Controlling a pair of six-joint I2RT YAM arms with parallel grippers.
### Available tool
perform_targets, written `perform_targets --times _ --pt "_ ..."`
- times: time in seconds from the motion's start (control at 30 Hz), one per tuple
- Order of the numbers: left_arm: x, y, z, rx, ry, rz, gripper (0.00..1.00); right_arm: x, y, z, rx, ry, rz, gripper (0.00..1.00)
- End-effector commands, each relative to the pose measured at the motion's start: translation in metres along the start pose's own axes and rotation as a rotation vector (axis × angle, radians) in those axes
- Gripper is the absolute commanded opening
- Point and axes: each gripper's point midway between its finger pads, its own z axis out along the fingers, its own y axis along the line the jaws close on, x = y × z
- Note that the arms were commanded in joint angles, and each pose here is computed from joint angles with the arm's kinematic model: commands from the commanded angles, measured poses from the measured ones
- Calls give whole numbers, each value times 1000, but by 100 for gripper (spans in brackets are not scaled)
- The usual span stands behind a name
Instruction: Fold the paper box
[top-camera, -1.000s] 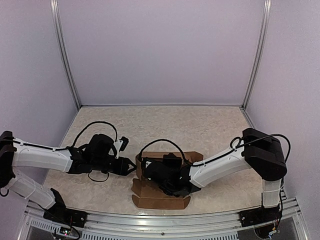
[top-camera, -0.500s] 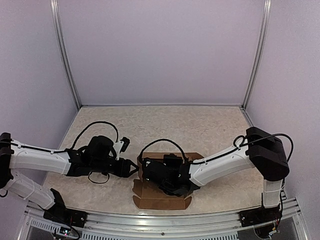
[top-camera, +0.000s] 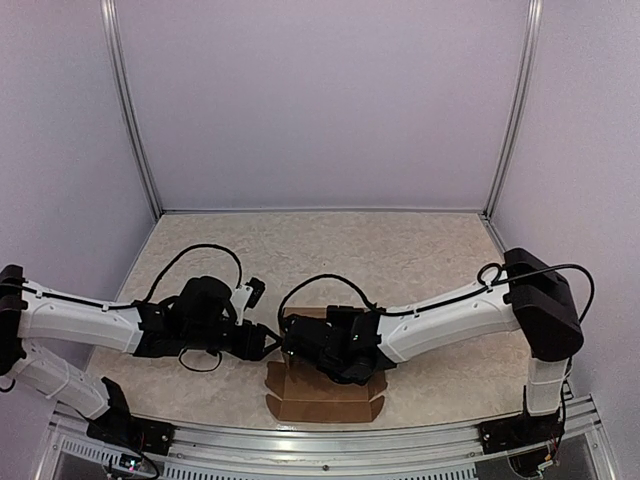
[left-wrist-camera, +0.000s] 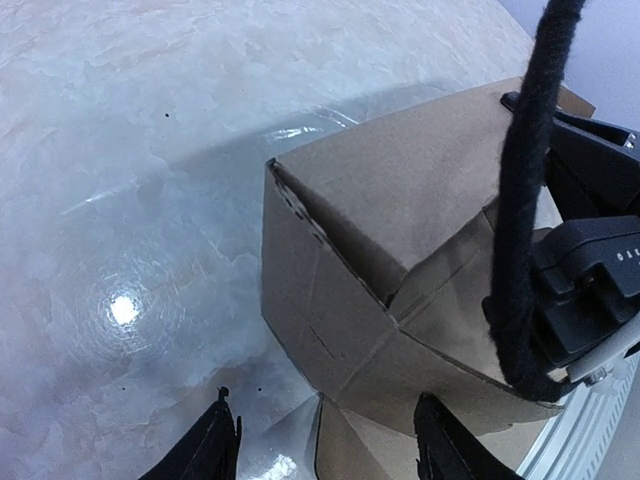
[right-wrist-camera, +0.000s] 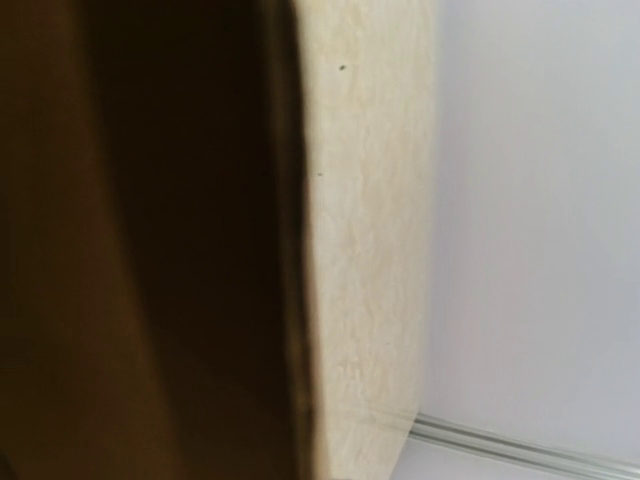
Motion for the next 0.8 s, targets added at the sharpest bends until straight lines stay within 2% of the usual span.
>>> perform_targets --times 0.0,0.4,0.77 --pt "-5 -3 2 -3 -30 25 59 -10 -8 -14 -84 -50 65 0" --pt "1 3 3 -36 -9 36 59 -7 -8 -18 -153 -51 67 0" --pt "3 -3 10 -53 -6 47 59 -7 5 -14 -140 -18 45 0"
